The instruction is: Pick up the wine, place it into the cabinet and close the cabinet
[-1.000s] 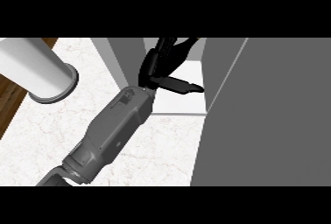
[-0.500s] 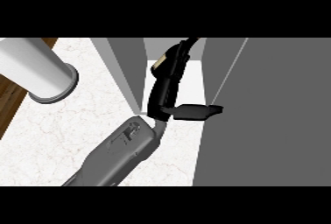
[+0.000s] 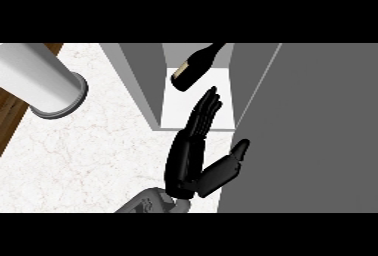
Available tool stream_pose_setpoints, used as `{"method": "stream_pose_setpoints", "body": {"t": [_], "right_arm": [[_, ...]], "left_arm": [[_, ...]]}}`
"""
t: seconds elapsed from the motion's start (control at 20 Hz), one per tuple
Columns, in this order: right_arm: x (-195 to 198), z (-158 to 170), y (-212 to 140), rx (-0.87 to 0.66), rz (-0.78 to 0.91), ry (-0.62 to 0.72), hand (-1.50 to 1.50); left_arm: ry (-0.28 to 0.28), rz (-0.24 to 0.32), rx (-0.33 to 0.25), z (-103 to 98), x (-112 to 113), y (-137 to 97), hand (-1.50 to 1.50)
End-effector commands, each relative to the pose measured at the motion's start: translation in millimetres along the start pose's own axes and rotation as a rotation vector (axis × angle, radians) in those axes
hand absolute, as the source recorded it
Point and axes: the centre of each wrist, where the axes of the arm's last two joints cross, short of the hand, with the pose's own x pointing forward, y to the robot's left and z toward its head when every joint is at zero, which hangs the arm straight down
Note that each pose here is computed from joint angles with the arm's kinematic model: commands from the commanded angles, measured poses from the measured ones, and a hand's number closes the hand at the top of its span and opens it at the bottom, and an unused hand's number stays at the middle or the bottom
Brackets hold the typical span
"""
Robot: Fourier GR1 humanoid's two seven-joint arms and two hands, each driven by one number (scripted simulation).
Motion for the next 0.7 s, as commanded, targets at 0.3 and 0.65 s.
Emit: {"method": "stream_pose_setpoints", "body": {"t": [0.3,0.65], "right_arm": [[5.8,1.9,3.5,0.006,0.021,0.000,-1.50],[-8.5,18.3,15.7,0.241,0.021,0.009,1.50]], "left_arm": [[0.021,0.083,-0.076,72.2,37.6,14.3,1.50],[0.017,0.105,-0.108,108.4,65.6,57.9,1.50]]}}
